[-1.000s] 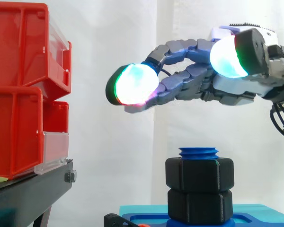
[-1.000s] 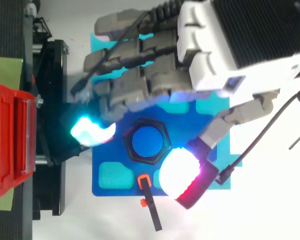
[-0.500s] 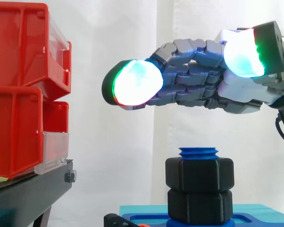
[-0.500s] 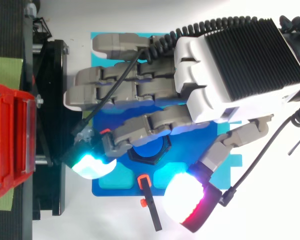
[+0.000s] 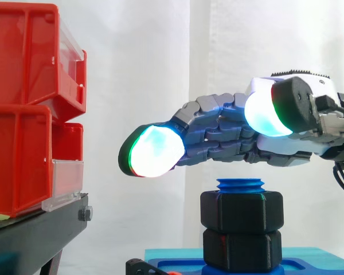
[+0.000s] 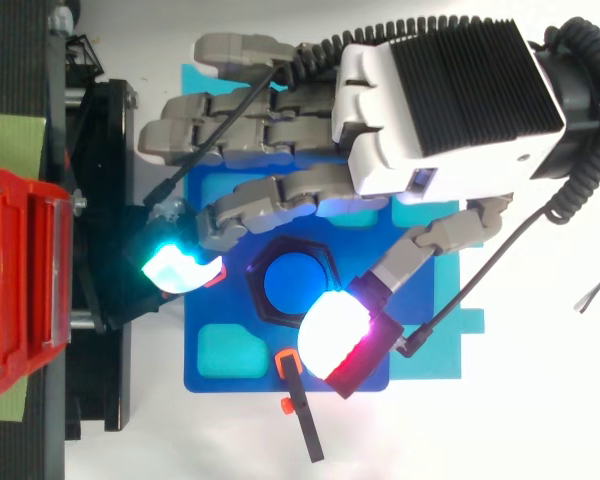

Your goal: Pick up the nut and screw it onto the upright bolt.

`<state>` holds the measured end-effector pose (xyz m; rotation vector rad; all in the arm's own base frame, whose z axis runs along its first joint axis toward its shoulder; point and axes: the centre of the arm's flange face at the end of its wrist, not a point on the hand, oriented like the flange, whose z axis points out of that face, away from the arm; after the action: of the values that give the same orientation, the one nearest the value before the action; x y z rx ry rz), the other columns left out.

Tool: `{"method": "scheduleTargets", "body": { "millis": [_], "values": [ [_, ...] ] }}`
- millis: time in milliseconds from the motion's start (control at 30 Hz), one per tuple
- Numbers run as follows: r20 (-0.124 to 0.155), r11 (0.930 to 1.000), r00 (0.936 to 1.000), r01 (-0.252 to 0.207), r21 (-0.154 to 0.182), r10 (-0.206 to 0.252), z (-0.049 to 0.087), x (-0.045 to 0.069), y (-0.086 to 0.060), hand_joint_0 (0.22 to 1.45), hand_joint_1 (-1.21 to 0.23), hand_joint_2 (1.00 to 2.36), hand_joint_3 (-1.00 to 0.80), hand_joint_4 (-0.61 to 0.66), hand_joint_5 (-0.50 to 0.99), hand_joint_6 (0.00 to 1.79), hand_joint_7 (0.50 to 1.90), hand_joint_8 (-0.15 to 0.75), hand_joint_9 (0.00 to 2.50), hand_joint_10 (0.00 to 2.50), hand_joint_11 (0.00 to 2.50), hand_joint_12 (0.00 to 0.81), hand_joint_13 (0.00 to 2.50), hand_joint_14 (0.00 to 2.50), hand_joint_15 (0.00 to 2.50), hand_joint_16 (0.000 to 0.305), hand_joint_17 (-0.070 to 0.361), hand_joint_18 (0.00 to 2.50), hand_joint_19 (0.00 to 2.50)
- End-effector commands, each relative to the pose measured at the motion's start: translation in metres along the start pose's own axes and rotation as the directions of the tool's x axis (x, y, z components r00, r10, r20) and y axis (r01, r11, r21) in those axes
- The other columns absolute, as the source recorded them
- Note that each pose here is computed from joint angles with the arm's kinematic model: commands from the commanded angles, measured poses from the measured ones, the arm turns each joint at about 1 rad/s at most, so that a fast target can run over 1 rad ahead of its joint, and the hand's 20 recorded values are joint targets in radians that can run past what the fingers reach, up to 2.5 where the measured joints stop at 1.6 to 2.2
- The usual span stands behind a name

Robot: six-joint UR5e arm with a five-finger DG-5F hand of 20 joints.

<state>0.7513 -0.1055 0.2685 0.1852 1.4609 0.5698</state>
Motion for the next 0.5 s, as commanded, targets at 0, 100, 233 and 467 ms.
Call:
{"method": "scheduleTargets", "body": {
  "millis": [0, 100, 233, 467],
  "values": [
    [-0.021, 0.9999, 0.9998, -0.005, 0.01, 0.005, -0.0014, 0.0036, 0.001, 0.43, -0.24, 1.0, -0.5, 0.02, -0.27, 0.5, 0.58, 0.161, 0.0, 0.0, 0.0, 0.357, 0.0, 0.0, 0.0, 0.057, 0.128, 0.0, 0.0],
    [-0.04, 0.9998, 0.9991, -0.008, 0.017, 0.009, -0.0026, 0.0076, 0.0018, 0.43, -0.24, 1.0, -0.5, 0.03, -0.26, 0.5, 0.61, 0.163, 0.0, 0.0, 0.0, 0.358, 0.0, 0.0, 0.0, 0.057, 0.128, 0.0, 0.0],
    [-0.058, 0.9997, 0.9983, -0.01, 0.02, 0.011, -0.0029, 0.0104, 0.0056, 0.43, -0.24, 1.0, -0.5, 0.06, -0.25, 0.5, 0.65, 0.173, 0.0, 0.0, 0.0, 0.358, 0.0, 0.0, 0.0, 0.057, 0.128, 0.0, 0.0],
    [-0.068, 0.9997, 0.9976, -0.012, 0.022, 0.014, -0.004, 0.0115, 0.0056, 0.43, -0.23, 1.0, -0.5, 0.08, -0.23, 0.5, 0.7, 0.187, 0.0, 0.0, 0.0, 0.362, 0.0, 0.0, 0.0, 0.057, 0.128, 0.0, 0.0]
  ]
}}
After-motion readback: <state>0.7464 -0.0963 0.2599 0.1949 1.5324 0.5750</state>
